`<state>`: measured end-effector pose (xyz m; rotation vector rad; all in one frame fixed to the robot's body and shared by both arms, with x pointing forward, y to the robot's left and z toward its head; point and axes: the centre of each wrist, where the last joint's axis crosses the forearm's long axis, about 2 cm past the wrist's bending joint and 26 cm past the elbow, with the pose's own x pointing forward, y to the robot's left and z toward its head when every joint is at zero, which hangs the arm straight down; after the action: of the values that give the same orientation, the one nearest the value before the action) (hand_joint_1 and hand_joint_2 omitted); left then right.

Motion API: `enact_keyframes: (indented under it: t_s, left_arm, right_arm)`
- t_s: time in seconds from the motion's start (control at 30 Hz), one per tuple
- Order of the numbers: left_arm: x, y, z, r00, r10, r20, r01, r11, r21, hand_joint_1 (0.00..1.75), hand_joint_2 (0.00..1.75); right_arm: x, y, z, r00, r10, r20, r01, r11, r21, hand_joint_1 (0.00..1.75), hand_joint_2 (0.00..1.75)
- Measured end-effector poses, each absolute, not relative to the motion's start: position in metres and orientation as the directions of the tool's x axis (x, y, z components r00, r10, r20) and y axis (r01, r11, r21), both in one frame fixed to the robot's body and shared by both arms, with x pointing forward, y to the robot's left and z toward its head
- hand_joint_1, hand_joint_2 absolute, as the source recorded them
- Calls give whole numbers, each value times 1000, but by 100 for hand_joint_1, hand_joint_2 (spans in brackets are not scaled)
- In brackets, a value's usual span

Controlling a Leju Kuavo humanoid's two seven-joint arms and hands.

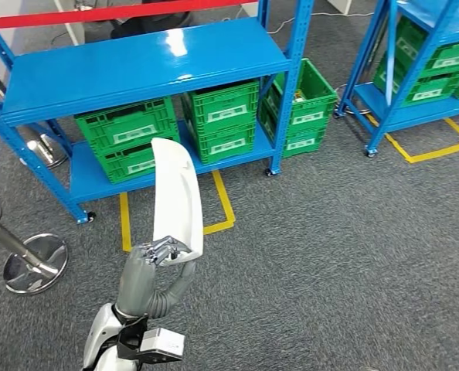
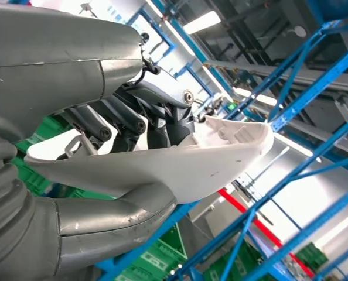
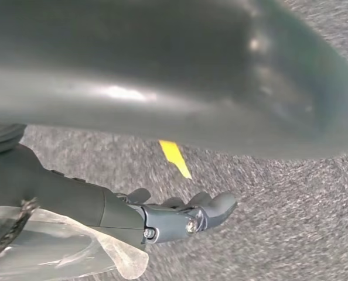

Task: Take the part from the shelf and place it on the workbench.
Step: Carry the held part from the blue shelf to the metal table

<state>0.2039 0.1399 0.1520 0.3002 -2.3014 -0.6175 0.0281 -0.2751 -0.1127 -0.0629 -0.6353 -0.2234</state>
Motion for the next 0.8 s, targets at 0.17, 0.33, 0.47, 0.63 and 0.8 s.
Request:
enact_keyframes:
  t_s: [0.17, 0.33, 0.47, 0.63, 0.8]
  left_arm:
    - [205, 138, 151, -707, -345, 617, 4, 871, 492, 175, 175]
    - [204, 138, 147, -691, -285, 664, 71, 888, 455, 175, 175]
    - [205, 139, 145, -686, -257, 680, 93, 896, 433, 175, 175]
    - [206, 140, 144, -683, -246, 688, 102, 900, 423, 175, 175]
    - [206, 143, 139, -666, -239, 707, 111, 905, 410, 175, 175]
  right_arm:
    - [23, -278, -113, 792, -187, 582, 233, 973, -4, 0, 0]
    - [22, -279, -113, 773, -192, 605, 249, 968, -12, 0, 0]
    - [25, -282, -113, 749, -192, 634, 260, 966, -15, 0, 0]
    - [23, -283, -113, 746, -197, 637, 269, 963, -16, 0, 0]
    - [23, -284, -113, 742, -202, 640, 278, 960, -19, 0, 0]
